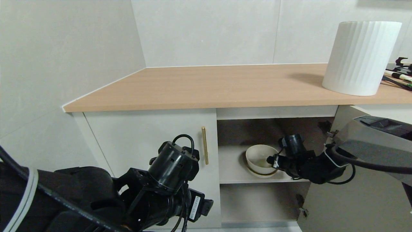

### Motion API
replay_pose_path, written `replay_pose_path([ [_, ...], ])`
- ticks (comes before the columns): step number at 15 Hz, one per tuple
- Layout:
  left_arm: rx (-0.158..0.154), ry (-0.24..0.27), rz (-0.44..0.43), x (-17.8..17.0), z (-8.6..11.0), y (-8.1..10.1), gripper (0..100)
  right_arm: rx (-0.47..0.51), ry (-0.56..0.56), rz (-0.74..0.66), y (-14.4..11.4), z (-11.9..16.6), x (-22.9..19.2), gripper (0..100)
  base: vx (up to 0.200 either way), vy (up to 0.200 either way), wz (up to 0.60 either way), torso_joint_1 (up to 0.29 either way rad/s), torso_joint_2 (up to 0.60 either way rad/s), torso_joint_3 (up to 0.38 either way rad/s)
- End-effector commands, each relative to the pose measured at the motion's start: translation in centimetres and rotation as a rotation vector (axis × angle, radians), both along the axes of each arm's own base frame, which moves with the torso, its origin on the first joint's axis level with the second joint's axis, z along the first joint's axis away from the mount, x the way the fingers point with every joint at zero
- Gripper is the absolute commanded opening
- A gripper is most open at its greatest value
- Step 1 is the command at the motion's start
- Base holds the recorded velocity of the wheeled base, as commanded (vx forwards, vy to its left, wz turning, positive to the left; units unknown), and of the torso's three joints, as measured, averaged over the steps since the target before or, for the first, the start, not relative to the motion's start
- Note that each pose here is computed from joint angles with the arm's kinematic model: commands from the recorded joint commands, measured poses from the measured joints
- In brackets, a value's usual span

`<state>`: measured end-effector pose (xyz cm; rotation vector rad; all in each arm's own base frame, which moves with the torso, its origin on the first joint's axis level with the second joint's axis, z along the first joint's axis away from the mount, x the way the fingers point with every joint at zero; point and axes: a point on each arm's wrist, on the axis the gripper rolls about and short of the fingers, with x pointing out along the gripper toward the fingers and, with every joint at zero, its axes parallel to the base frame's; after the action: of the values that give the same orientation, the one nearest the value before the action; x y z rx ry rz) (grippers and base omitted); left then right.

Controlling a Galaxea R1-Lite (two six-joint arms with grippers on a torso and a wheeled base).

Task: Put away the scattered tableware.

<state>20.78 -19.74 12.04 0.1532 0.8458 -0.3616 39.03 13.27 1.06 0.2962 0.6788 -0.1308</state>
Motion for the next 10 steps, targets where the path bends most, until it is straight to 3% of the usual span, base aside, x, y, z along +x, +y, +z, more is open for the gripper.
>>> replay_pose_path([
  [1, -0.023, -0.022, 0.008, -0.2, 1.0, 0.5, 100, 0.016, -0.015, 0.041, -0.3, 2.4, -1.6, 100, 0.0, 0.0, 0.0, 0.0, 0.0, 0.0],
  [4, -0.107, -0.111, 0.084, -0.9, 4.8, 4.1, 100, 0.006, -0.055, 0.153, -1.2, 7.2, -6.5, 100, 0.0, 0.0, 0.0, 0.0, 0.0, 0.0],
  [5, -0.168, -0.157, 0.099, -2.0, 7.3, 6.1, 100, -0.005, -0.079, 0.248, -2.1, 9.8, -10.4, 100, 0.0, 0.0, 0.0, 0.0, 0.0, 0.0],
  [8, -0.222, -0.128, 0.058, -6.0, 9.6, 9.2, 100, -0.026, -0.06, 0.384, -3.3, 14.3, -16.6, 100, 0.0, 0.0, 0.0, 0.0, 0.0, 0.0],
  [10, -0.248, -0.148, 0.121, -6.6, 9.9, 10.8, 100, -0.007, -0.045, 0.437, -4.0, 16.3, -19.7, 100, 0.0, 0.0, 0.0, 0.0, 0.0, 0.0],
])
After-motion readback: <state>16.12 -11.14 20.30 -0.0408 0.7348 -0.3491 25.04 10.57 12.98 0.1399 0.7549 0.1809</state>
